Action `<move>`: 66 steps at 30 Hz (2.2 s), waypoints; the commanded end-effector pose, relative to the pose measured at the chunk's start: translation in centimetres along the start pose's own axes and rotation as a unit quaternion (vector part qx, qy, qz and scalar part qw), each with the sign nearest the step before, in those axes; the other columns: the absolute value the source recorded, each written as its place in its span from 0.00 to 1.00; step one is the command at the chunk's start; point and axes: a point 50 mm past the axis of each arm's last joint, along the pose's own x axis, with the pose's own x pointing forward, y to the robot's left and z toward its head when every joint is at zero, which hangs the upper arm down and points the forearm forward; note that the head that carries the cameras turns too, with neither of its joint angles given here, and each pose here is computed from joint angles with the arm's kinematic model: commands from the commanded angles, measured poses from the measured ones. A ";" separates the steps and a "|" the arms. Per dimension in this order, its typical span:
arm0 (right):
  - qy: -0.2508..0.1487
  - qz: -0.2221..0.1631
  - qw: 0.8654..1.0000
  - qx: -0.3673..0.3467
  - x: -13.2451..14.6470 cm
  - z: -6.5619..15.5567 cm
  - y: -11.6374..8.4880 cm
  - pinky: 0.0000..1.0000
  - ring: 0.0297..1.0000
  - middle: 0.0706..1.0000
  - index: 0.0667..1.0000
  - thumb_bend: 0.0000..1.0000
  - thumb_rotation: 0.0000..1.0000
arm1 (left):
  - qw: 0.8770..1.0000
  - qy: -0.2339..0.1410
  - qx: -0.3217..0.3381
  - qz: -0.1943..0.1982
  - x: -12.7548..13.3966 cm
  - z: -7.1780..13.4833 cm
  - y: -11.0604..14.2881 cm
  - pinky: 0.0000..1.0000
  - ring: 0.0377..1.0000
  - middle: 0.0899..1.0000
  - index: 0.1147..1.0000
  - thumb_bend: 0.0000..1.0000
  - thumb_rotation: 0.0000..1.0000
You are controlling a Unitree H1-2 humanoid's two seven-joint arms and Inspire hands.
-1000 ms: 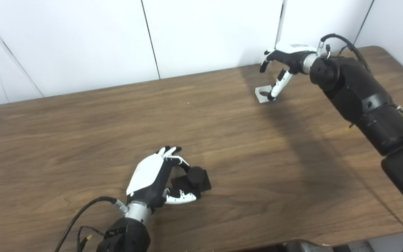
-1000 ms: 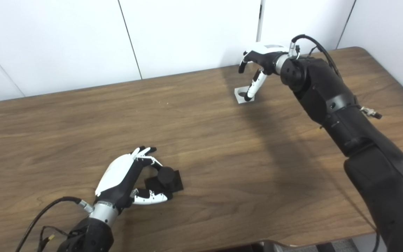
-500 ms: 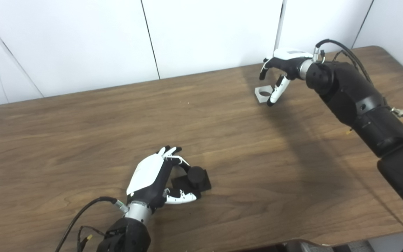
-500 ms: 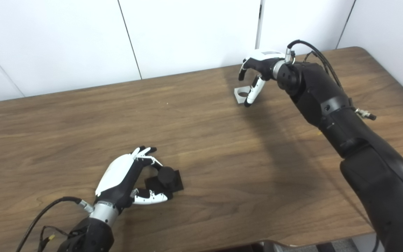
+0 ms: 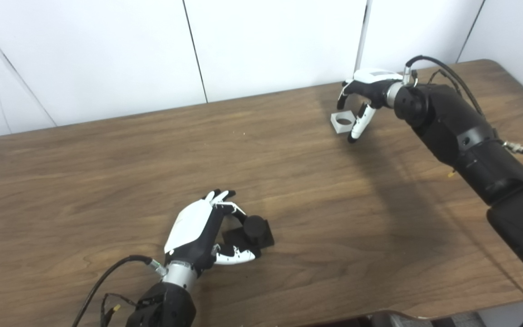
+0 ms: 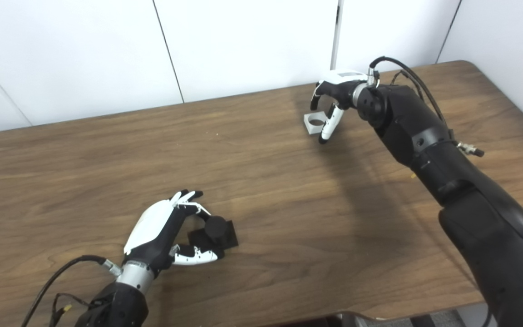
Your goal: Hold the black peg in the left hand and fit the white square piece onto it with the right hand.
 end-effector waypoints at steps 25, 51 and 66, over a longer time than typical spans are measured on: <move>-0.008 -0.047 0.999 -0.004 -0.2 0.2 -3.8 1.00 1.00 0.97 0.67 0.82 0.23 | 1.000 0.017 0.006 -0.006 0.2 -0.3 -0.7 1.00 1.00 0.93 0.43 0.50 0.08; -0.020 -0.054 0.998 -0.014 0.1 0.3 -3.4 1.00 1.00 0.96 0.65 0.77 0.21 | 1.000 0.018 0.008 0.000 0.5 -0.2 -0.6 1.00 1.00 0.93 0.43 0.50 0.08; -0.018 -0.051 0.998 -0.015 0.2 0.3 -2.9 1.00 1.00 0.94 0.62 0.77 0.19 | 1.000 0.015 0.014 0.008 0.6 -0.3 -0.6 0.99 1.00 0.93 0.49 0.52 0.19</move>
